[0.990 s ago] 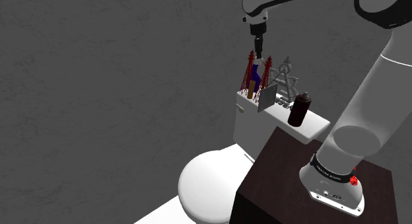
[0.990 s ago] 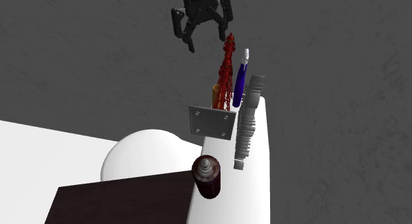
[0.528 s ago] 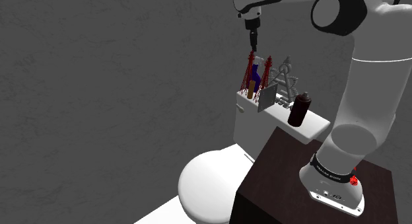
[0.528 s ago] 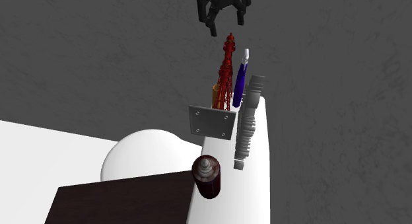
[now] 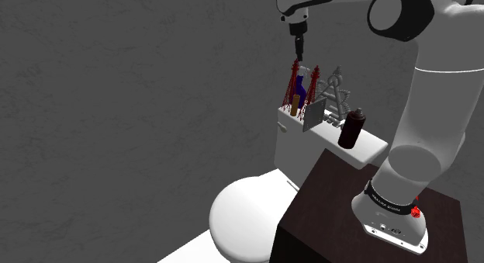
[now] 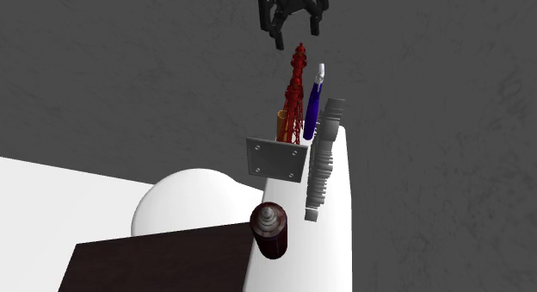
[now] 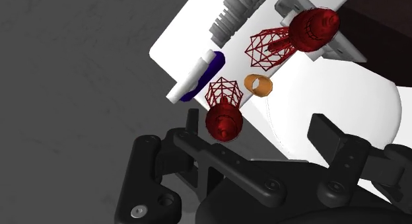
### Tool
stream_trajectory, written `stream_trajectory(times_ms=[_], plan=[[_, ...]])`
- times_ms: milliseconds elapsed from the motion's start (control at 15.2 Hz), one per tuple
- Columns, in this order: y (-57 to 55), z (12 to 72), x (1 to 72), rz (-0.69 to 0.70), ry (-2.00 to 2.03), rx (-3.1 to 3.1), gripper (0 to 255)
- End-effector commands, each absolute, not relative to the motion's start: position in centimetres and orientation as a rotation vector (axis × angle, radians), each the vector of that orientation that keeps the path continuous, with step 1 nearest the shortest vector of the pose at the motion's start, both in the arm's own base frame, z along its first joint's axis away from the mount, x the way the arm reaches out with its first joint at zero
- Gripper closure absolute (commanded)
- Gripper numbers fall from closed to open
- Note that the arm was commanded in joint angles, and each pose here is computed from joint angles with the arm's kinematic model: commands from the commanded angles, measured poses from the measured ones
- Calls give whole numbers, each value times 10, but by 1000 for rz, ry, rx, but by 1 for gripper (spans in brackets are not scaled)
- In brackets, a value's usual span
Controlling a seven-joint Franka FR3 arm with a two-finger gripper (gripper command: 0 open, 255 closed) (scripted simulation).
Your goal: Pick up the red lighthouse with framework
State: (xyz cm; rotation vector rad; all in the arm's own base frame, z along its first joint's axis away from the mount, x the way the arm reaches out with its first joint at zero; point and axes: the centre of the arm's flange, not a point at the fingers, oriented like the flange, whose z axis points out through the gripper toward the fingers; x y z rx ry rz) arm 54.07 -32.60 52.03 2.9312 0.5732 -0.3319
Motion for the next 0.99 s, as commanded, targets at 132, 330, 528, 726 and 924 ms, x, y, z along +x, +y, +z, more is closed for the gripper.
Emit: stream_trajectory(times_ms=[132, 330, 528, 726, 924], plan=[[-336, 482, 553, -334, 567, 2904, 255], [-341, 473, 548, -332, 568, 2905, 255], [-340, 474, 536, -331, 570, 2905, 255], [-337, 477, 555, -333, 567, 2905, 255], [-337, 493, 555, -333, 567, 2905, 255]])
